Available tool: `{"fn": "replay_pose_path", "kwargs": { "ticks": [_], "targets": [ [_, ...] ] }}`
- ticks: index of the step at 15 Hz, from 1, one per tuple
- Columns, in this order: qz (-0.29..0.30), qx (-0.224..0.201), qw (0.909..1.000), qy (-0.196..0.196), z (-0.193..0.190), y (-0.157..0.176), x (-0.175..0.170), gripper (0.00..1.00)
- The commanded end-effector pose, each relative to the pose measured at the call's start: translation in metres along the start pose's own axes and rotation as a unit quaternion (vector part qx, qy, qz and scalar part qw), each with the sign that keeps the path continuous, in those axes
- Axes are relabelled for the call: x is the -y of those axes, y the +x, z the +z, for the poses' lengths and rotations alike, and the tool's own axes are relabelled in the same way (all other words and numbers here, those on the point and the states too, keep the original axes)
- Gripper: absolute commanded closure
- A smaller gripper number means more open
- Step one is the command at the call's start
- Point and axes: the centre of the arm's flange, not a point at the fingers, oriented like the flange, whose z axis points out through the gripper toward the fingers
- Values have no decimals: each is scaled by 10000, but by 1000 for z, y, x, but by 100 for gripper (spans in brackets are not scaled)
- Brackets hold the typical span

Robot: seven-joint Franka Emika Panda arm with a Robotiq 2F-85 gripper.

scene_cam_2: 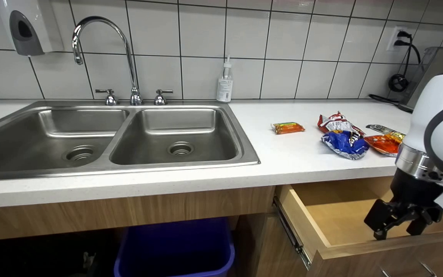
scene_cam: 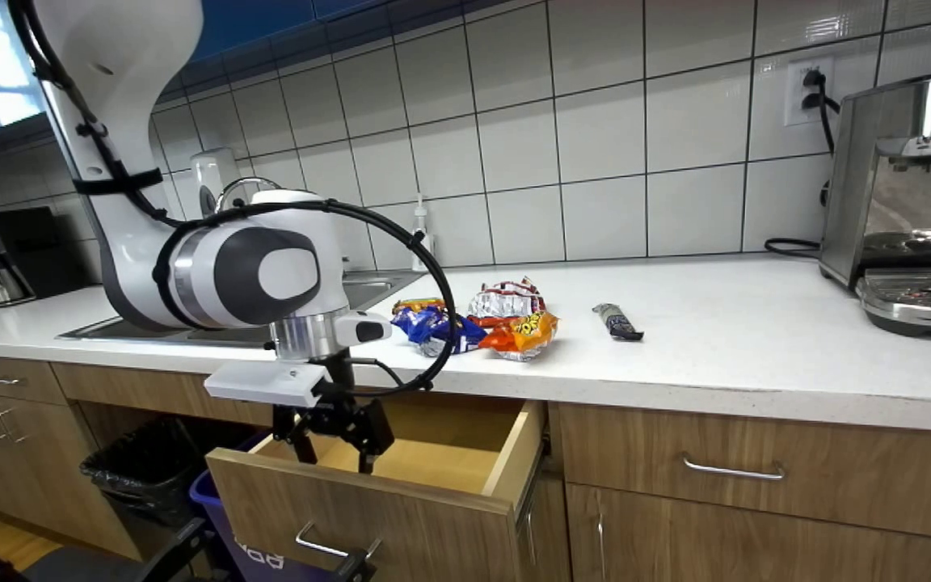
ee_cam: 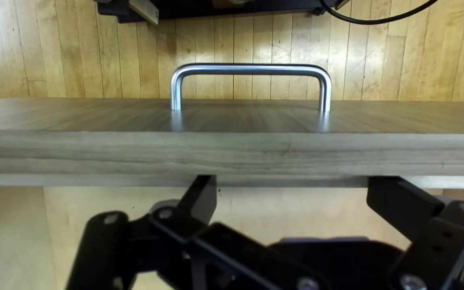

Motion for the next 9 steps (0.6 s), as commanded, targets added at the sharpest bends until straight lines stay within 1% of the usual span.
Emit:
{"fn": "replay_pose_path", "kwargs": {
  "ticks": [1,4,9],
  "targets": [
    [-96,-31,9999,33,-13,-18,5,0],
    [-67,-99,9999,48,-21,-15,6,0],
    [-75,-353,9993,-9,-40,-10,11,0]
  ]
}}
